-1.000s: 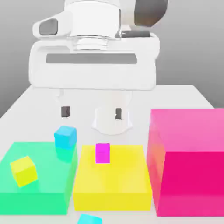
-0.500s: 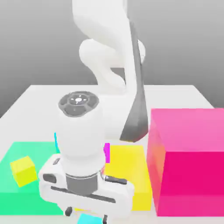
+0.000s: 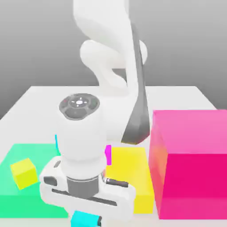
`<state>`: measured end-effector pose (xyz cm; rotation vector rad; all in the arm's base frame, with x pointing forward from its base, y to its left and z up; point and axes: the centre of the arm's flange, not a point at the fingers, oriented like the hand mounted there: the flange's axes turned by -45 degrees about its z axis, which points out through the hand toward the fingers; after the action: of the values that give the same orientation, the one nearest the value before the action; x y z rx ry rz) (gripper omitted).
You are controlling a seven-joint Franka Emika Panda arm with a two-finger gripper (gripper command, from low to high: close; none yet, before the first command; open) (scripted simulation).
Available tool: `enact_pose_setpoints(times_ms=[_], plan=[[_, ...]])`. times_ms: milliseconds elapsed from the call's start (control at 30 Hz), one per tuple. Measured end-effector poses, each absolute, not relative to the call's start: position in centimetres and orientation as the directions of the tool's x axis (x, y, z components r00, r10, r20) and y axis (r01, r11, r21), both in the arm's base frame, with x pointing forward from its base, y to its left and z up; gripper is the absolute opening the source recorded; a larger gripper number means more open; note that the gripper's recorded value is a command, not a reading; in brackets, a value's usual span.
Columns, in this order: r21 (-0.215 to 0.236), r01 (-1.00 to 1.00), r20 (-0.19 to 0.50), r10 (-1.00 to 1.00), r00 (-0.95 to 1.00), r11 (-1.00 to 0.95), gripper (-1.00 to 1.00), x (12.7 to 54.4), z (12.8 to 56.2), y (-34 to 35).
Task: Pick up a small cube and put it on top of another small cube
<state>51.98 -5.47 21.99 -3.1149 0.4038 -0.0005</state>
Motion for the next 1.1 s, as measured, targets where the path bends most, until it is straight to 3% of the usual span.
enact_pose_setpoints(times_ms=[333, 633, 767, 967, 1000, 1100], plan=[[-0.002, -0.227, 0.0, -0.227, 0.974, -0.974, -1.0, 43.8, 29.0, -4.4], [-0.003, -0.201, 0.0, -0.201, 0.98, -0.98, -1.0, 35.5, 31.9, -3.3], [-0.004, -0.19, 0.0, -0.19, 0.982, -0.982, -1.0, 32.1, 31.8, -2.9], [-0.001, -0.188, 0.0, -0.188, 0.982, -0.982, -1.0, 31.6, 26.2, -2.9], [-0.001, -0.188, 0.0, -0.188, 0.982, -0.982, 1.0, 31.5, 25.7, -2.9], [-0.001, -0.188, 0.0, -0.188, 0.982, -0.982, 1.0, 31.5, 25.7, -2.9]])
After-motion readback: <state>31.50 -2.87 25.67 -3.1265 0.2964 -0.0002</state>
